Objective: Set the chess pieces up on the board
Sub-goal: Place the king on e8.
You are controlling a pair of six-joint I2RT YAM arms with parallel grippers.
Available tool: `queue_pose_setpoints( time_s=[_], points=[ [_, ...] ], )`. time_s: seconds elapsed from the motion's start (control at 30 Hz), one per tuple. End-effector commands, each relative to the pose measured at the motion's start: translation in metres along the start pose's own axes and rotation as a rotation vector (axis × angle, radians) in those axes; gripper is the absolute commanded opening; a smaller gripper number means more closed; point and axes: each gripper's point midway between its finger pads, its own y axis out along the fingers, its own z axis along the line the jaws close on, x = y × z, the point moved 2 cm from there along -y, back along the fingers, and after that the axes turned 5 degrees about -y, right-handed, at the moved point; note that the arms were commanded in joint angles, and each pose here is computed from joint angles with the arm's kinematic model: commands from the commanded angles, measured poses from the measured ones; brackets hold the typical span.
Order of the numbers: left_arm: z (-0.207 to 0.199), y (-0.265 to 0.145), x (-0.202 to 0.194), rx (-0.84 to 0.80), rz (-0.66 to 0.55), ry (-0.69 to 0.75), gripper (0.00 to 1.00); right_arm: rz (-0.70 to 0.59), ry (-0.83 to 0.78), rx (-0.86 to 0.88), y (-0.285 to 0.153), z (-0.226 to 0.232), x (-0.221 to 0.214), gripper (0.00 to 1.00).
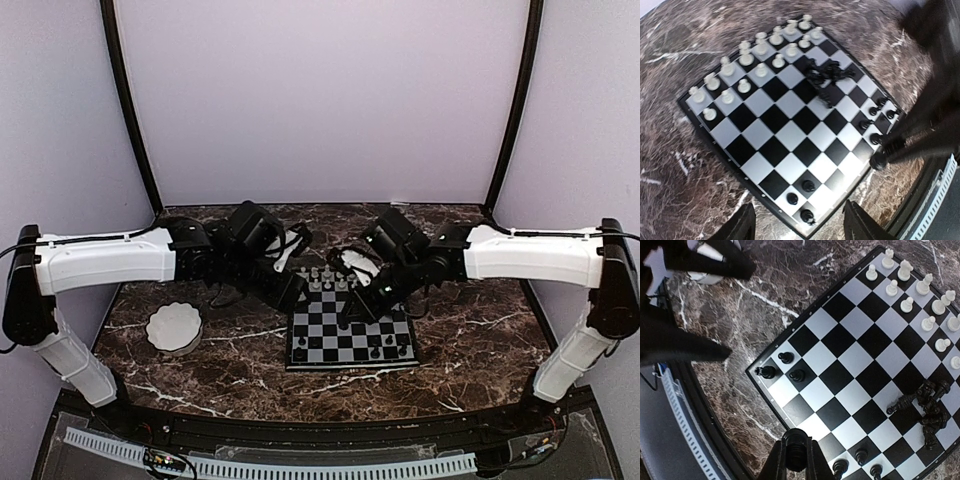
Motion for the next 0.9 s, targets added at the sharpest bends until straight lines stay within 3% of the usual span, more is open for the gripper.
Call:
queue_pose_setpoints(
  time_s=[0.0,0.17,0.4,0.67,0.87],
  points=[
    [0.024,-0.008,0.005,0.09,-0.005,-0.133,0.62,0.078,-0.154,-0.151,0.018,0.004,-0.012,0.05],
    [0.042,-0.014,0.009,0.098,-0.021,-0.23,0.62,0.14,-0.268,-0.25,0.04,0.015,-0.023,0.05],
    [0.045,-0.017,0.011,0.092,-0.026,-0.222,0.61,0.177,-0.322,-0.36,0.052,0.015,-0.025,0.04],
    [0.043,-0.013,0.01,0.079,-0.017,-0.23,0.6,0.192,-0.301,-0.392,0.052,0.01,-0.036,0.04],
    [0.04,-0.01,0.011,0.059,-0.008,-0.237,0.6,0.15,-0.236,-0.315,0.054,0.012,-0.046,0.05]
  ],
)
